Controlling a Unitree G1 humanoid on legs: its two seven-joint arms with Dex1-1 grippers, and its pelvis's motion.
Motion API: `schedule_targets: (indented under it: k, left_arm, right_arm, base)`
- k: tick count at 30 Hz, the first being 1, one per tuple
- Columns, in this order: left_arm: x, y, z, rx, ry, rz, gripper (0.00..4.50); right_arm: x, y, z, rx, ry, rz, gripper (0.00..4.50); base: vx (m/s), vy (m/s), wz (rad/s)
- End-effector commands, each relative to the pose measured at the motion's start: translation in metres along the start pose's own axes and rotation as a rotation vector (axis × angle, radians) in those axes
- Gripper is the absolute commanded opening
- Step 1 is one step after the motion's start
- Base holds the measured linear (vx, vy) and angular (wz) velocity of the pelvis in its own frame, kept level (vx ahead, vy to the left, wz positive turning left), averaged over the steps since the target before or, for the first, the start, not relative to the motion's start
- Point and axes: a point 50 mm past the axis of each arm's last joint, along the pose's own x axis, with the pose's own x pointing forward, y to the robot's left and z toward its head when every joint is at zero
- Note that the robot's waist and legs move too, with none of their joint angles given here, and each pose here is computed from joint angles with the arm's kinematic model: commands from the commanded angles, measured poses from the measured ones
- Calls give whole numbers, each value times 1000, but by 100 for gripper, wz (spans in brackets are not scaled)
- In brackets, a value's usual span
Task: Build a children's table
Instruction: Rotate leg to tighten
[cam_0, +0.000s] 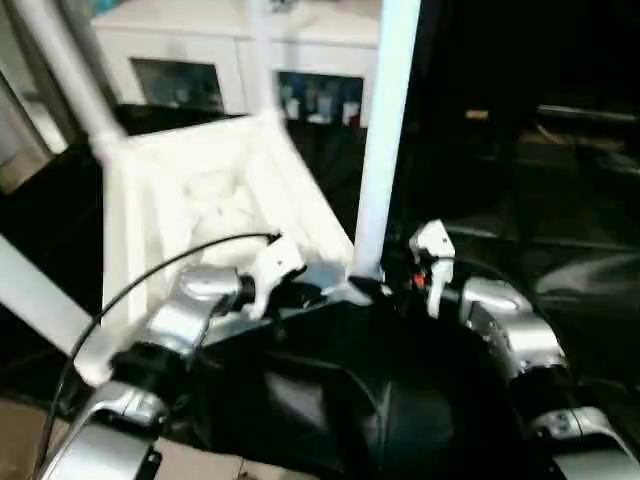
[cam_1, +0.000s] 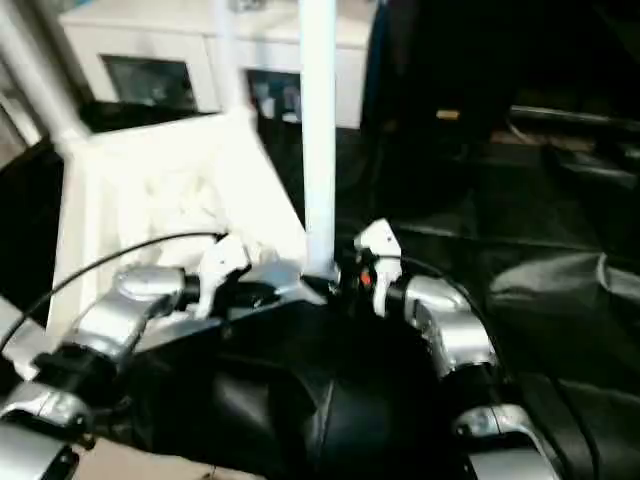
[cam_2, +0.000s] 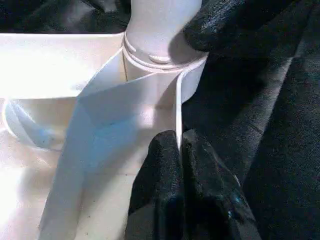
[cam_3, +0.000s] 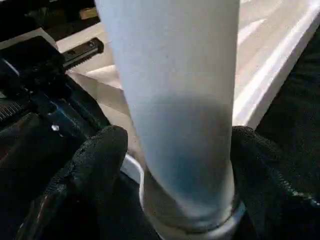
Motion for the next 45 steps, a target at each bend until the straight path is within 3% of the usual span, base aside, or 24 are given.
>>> schedule_targets:
  k: [1, 5, 9, 16, 22, 29, 31, 34, 38, 40, 45]
  left_arm:
    - [10, -7, 15, 53, -58, -53, 0]
    - [5, -9, 13, 54, -47, -83, 0]
    - [-7, -15, 5, 40, -8, -186, 0]
    - [-6, -16, 5, 40, -14, -206, 0]
    - [-4, -12, 7, 36, -32, -157, 0]
    - [14, 9, 17, -23, -56, 140, 0]
    - [26, 15, 27, -58, -79, 275, 0]
    - [35, 15, 32, -76, -90, 321, 0]
    - [49, 9, 41, -78, -112, 326, 0]
    - [54, 6, 43, -62, -114, 309, 0]
    - [54, -1, 43, -21, -122, 230, 0]
  right_arm:
    - [12, 15, -10, 21, 41, 97, 348]
    - [7, 15, -9, 8, 51, 126, 348]
    - [-10, 12, -8, -39, 118, 224, 313]
    - [-14, 16, -10, -25, 135, 260, 251]
    - [-14, 19, -14, -14, 133, 240, 227]
    - [12, 11, -29, 47, 98, -101, 212]
    - [30, 10, -34, 135, 74, -302, 207]
    - [40, 12, -36, 192, 64, -377, 204]
    - [60, 24, -32, 195, 39, -359, 204]
    - [66, 29, -28, 198, 7, -309, 260]
    - [60, 28, -23, 164, -10, -230, 309]
  base:
    - [0, 0, 0]
    - [0, 0, 0]
    - [0, 0, 0]
    - [0, 0, 0]
    - [0, 0, 0]
    - [0, 0, 0]
    - [0, 0, 0]
    - [0, 0, 0]
    - [0, 0, 0]
    - [0, 0, 0]
    - [0, 0, 0]
